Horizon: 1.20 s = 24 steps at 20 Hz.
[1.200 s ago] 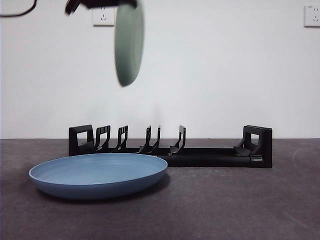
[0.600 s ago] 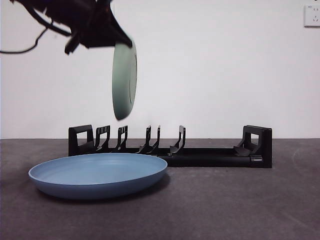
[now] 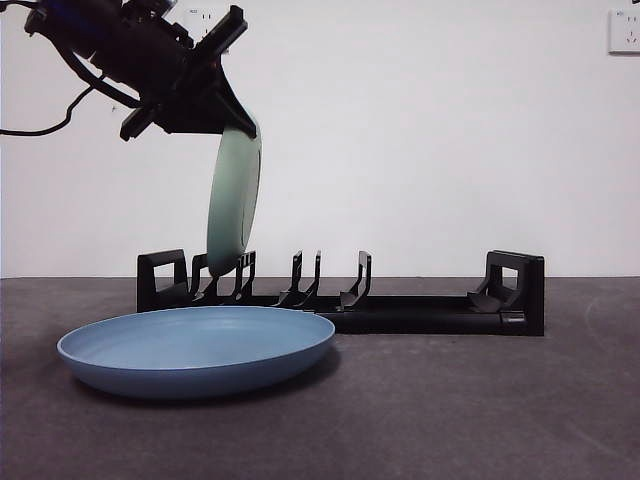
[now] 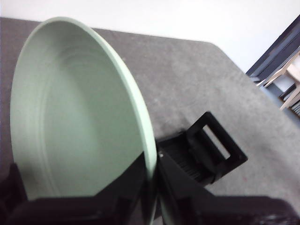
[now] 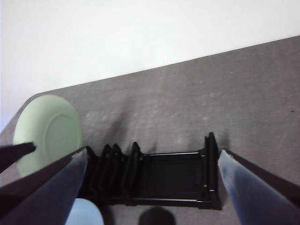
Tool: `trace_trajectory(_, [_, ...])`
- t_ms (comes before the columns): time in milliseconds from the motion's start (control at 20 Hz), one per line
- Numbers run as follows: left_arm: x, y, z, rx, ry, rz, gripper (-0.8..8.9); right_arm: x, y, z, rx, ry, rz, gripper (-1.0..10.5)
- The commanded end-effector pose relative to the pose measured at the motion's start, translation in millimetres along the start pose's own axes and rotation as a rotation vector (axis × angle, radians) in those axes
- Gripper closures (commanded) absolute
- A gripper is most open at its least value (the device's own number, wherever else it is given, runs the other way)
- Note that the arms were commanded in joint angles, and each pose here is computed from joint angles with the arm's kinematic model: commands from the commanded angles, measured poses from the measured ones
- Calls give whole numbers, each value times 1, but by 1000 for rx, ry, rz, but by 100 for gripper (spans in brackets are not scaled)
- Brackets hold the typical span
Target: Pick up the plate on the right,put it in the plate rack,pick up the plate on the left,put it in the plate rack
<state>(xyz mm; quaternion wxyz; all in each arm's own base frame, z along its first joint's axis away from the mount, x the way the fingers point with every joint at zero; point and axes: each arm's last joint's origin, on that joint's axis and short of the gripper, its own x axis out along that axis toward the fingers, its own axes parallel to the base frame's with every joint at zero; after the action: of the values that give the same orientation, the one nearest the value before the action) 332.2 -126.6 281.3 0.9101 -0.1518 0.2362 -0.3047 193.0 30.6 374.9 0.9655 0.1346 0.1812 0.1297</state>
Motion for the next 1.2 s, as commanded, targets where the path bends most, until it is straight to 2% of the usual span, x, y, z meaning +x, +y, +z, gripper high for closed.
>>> trace_trajectory(50, [0, 1, -2, 34, 23, 10, 822, 0, 0, 1, -10, -14, -26, 479])
trace_trajectory(650, [0, 4, -14, 11, 125, 89, 803, 0, -1, 1, -9, -14, -27, 479])
trace_trajectory(950, [-1, 5, -19, 0, 173, 102, 492, 0, -1, 1, -9, -12, -27, 479])
trace_trajectory(1200, [-7, 1, -13, 79, 154, 89, 489, 3, 0, -1, -3, 18, 7, 480])
